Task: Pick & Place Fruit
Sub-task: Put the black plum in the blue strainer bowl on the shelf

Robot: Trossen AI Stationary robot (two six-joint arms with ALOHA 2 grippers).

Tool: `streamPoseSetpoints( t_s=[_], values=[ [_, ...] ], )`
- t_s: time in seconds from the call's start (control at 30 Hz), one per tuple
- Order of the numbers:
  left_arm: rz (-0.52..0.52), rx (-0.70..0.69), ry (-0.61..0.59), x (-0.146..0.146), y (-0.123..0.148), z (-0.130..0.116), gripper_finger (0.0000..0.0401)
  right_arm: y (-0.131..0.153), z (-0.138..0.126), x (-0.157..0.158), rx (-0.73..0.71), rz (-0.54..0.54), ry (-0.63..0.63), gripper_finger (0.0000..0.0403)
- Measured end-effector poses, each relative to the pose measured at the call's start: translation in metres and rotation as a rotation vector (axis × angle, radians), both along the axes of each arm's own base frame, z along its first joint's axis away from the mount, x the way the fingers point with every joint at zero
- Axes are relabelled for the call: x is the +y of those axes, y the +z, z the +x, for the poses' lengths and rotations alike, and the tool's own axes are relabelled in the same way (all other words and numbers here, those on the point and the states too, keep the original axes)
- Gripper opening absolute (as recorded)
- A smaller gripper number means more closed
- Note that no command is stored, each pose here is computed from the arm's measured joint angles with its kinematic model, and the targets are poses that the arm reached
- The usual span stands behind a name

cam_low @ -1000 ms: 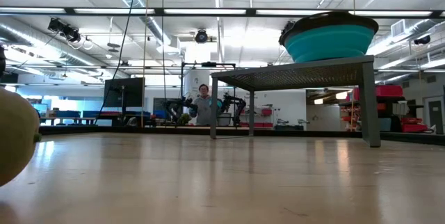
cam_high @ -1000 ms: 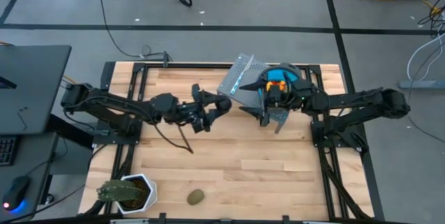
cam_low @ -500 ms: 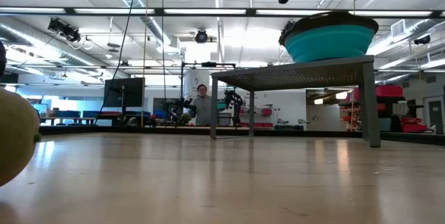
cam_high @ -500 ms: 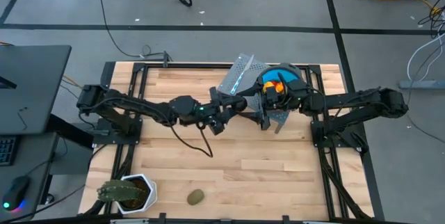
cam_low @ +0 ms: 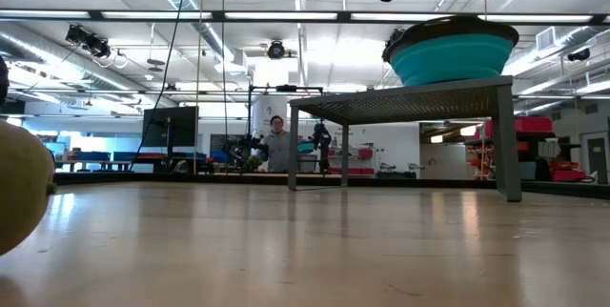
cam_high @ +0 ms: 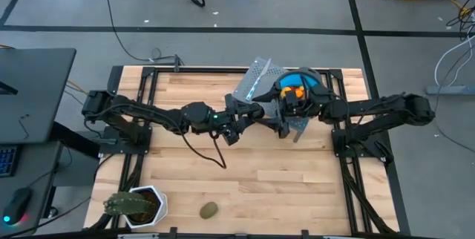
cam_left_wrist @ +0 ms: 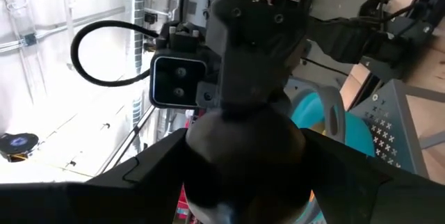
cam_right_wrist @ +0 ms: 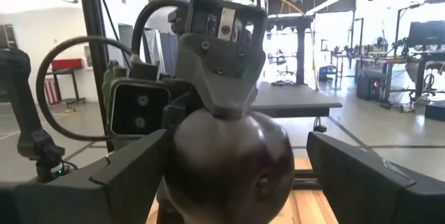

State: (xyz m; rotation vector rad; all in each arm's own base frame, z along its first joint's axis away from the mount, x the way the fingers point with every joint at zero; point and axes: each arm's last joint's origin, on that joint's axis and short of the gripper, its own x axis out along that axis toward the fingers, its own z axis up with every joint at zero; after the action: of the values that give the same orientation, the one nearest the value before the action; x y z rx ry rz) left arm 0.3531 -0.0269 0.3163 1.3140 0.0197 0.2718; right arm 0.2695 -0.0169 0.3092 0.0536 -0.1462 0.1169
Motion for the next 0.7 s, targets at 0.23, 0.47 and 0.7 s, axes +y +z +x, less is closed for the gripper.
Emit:
streamPoseSetpoints(
  t_s=[0.23,0.47,0.7],
  values=[
    [-0.017,-0.006,-0.022,0.0,0.0,0.0,0.0271,-0.003,0.011,0.0,0.014,0.014,0.019,0.0348],
    [-0.023,-0.002,-0.011,0.0,0.0,0.0,0.0272,0.0,0.009,0.0,-0.002,0.012,0.021,0.0321],
    [-0.007,-0.002,-0.008,0.0,0.0,0.0,0.0272,0.0,0.009,0.0,0.003,0.019,0.027,0.0272]
  ],
)
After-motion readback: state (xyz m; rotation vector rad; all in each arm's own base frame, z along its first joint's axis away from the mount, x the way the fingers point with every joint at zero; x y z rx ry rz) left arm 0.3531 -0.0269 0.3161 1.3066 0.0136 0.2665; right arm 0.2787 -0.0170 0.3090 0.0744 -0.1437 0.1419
